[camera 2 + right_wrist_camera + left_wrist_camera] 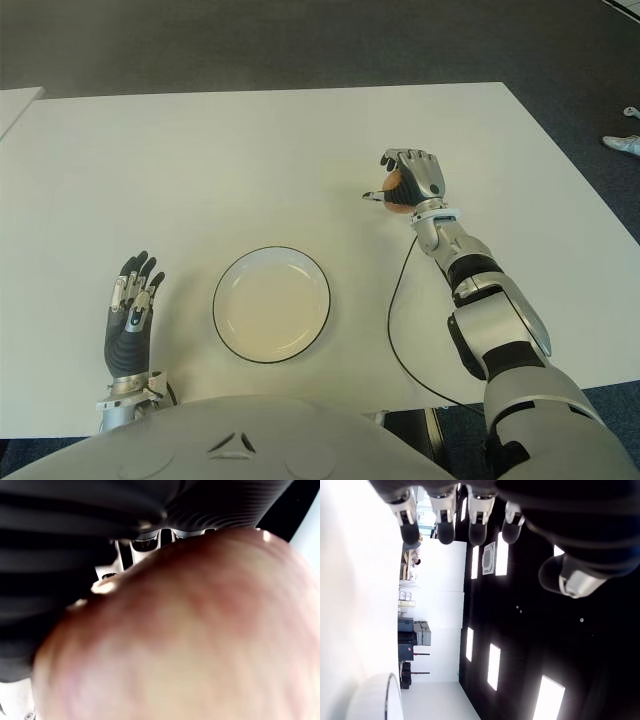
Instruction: Put the apples into the plate.
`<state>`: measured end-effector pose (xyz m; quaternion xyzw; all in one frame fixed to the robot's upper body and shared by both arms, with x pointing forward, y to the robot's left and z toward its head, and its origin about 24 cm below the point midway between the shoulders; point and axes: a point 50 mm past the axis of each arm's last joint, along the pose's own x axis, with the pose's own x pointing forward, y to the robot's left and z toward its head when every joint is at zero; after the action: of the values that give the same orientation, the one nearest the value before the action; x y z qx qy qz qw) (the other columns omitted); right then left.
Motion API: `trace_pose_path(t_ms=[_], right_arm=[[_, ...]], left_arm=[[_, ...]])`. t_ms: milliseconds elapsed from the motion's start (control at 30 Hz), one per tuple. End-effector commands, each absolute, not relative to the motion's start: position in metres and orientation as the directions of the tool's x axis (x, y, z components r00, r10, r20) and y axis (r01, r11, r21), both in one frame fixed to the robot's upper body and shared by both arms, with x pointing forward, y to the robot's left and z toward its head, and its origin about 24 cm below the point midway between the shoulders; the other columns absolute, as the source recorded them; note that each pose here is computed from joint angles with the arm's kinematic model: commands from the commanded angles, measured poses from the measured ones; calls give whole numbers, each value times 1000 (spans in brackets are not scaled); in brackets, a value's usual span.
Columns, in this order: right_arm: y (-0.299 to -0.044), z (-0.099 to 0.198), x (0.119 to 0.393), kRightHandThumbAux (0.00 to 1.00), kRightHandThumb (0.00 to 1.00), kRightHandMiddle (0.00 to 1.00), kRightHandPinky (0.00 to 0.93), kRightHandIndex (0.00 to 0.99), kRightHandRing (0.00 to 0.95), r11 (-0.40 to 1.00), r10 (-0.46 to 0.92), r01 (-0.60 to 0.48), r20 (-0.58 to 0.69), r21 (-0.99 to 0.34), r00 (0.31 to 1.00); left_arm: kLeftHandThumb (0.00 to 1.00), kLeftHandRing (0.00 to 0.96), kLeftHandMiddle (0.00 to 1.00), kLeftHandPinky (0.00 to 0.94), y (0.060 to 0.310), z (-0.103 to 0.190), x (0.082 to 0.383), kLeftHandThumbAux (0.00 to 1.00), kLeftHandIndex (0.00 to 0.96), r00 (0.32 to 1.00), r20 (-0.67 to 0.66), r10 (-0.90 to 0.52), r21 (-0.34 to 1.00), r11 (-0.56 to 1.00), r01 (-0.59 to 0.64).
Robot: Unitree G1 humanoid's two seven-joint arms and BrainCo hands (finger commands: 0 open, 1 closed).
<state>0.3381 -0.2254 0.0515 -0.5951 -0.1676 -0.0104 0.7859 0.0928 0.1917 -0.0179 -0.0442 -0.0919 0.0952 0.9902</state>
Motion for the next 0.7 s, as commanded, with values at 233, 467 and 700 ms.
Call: trace_pose_path(t_ms=[233, 467, 700], right_arm=[[-197, 50, 333, 677, 856, 533, 818, 399, 851, 338, 302, 192, 299, -921, 905], [-186, 52, 329, 676, 857, 536, 841, 400, 864, 339, 360, 194, 318, -921, 877], [-158, 53, 314, 675, 858, 536, 845, 403, 869, 373, 453, 179, 347, -910, 821]], left_arm=[[60, 0, 0, 11, 188, -26, 91, 380, 5, 975, 117, 187, -121, 978, -173], [55, 0, 0, 8, 187, -27, 91, 390, 7, 975, 123, 184, -124, 978, -169], [62, 0, 0, 0, 185, -25, 93, 408, 7, 976, 128, 177, -133, 978, -160]])
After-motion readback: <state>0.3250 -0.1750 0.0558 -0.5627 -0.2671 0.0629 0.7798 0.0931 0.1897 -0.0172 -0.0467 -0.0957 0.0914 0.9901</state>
